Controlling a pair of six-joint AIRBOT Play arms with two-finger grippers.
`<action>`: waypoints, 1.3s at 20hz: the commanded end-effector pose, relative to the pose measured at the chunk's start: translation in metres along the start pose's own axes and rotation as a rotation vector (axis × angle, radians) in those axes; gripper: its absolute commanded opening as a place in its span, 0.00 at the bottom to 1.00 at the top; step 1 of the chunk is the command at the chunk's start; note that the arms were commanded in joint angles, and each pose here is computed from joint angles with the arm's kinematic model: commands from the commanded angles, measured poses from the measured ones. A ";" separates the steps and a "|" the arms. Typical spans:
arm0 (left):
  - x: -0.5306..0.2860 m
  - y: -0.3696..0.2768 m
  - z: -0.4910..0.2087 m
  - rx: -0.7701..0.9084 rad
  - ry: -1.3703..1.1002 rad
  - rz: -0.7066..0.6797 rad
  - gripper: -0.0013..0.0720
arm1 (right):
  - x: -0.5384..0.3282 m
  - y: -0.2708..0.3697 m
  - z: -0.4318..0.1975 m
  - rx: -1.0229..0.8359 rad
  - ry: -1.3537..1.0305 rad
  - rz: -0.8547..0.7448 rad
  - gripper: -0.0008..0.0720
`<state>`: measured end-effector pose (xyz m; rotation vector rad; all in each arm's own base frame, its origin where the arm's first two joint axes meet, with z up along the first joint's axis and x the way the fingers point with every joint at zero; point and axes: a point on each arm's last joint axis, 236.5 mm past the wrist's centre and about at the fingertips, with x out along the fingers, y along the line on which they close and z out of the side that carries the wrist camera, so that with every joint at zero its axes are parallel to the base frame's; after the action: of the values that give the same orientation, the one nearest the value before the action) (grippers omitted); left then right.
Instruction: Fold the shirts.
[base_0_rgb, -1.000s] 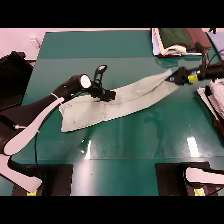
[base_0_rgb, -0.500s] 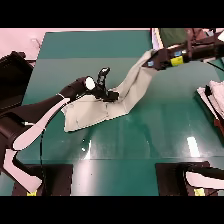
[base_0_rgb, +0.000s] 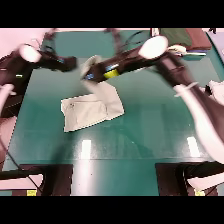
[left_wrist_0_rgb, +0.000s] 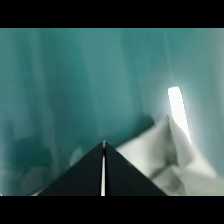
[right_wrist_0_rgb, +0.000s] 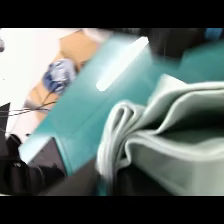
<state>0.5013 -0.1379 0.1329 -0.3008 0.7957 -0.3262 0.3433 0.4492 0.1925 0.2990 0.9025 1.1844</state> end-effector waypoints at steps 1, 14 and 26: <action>-0.082 0.042 0.047 -0.009 -0.161 0.101 0.05 | 0.087 0.047 -0.018 -0.112 0.019 0.078 0.61; -0.084 -0.002 0.027 0.132 -0.100 0.038 0.05 | -0.077 -0.235 -0.150 0.438 0.258 -0.412 0.83; -0.067 -0.022 0.013 0.168 -0.051 -0.004 0.05 | 0.047 -0.242 -0.139 0.624 0.206 -0.168 0.66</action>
<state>0.4641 -0.1266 0.1951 -0.1508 0.7038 -0.3774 0.3965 0.3250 -0.0666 0.5617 1.4745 0.7171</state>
